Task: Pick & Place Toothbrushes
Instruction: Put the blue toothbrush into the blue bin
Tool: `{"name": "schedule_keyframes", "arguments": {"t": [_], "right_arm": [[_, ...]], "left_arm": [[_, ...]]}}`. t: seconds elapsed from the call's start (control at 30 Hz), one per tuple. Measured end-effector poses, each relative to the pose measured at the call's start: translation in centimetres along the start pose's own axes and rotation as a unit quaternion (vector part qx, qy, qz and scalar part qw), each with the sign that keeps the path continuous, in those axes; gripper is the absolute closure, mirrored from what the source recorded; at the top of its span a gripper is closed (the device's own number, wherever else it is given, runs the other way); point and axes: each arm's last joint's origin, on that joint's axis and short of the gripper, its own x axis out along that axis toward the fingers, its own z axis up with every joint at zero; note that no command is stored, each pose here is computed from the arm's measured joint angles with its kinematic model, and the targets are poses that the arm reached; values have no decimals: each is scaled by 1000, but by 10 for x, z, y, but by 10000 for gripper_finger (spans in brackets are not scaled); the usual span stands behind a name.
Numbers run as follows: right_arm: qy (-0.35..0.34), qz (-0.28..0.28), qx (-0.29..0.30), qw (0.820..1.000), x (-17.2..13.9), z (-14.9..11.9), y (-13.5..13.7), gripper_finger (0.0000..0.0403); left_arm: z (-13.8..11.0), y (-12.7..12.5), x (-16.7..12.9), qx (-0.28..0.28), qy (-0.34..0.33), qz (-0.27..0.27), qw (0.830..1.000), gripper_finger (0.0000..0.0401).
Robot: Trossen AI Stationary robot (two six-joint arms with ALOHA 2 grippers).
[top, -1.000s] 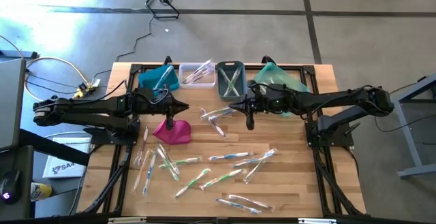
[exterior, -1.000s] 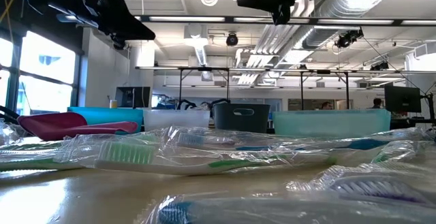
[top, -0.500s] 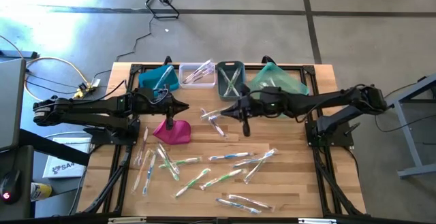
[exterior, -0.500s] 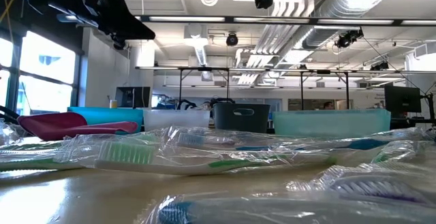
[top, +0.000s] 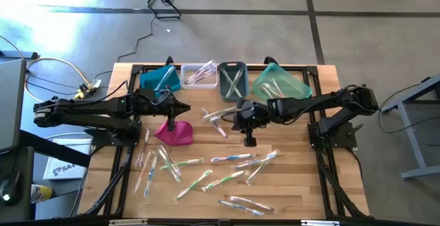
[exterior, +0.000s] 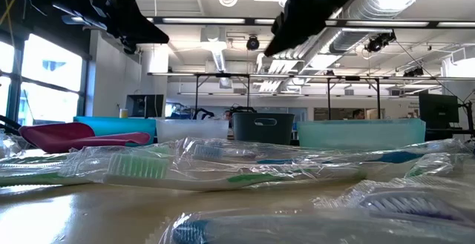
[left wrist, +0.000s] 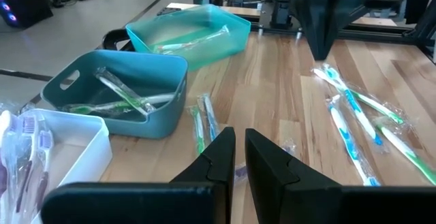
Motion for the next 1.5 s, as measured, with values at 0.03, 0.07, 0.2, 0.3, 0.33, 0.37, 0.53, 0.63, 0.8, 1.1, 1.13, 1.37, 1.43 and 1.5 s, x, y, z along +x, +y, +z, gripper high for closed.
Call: {"name": "schedule_keyframes", "arguments": {"t": [0.03,0.07,0.2,0.3,0.33,0.37,0.53,0.63,0.8,1.1,1.13,1.37,1.43,1.5], "right_arm": [[14,3,0,1000,2,-3,1,400],[26,6,2,1000,5,-5,3,400],[59,15,29,998,17,-12,12,400],[75,21,49,996,23,-16,20,400],[78,22,56,995,24,-17,23,400],[82,20,62,994,26,-18,26,400],[99,-17,68,993,31,-22,41,400],[114,-21,80,990,31,-26,50,400],[122,-18,111,986,30,-28,61,400],[120,-10,105,987,29,-28,70,373],[120,-9,106,987,29,-28,70,361],[135,-19,159,978,39,-33,70,274],[150,-21,155,976,45,-38,71,258],[162,-22,149,975,52,-42,72,250]], "left_arm": [[0,0,0,0,0,0,1000,373],[0,0,0,0,0,0,1000,373],[0,0,0,0,1,0,1000,373],[0,0,0,0,2,0,1000,373],[0,0,0,0,2,0,1000,373],[0,0,0,0,2,0,1000,373],[0,0,0,0,1,0,1000,373],[0,0,0,0,2,0,1000,373],[-3,0,0,1,14,-1,1000,373],[-6,0,0,1,29,-1,1000,373],[-6,0,0,1,29,-1,1000,373],[-6,0,0,1,31,-1,1000,373],[-7,0,0,1,36,-1,999,373],[-8,0,0,1,42,-1,999,373]]}}
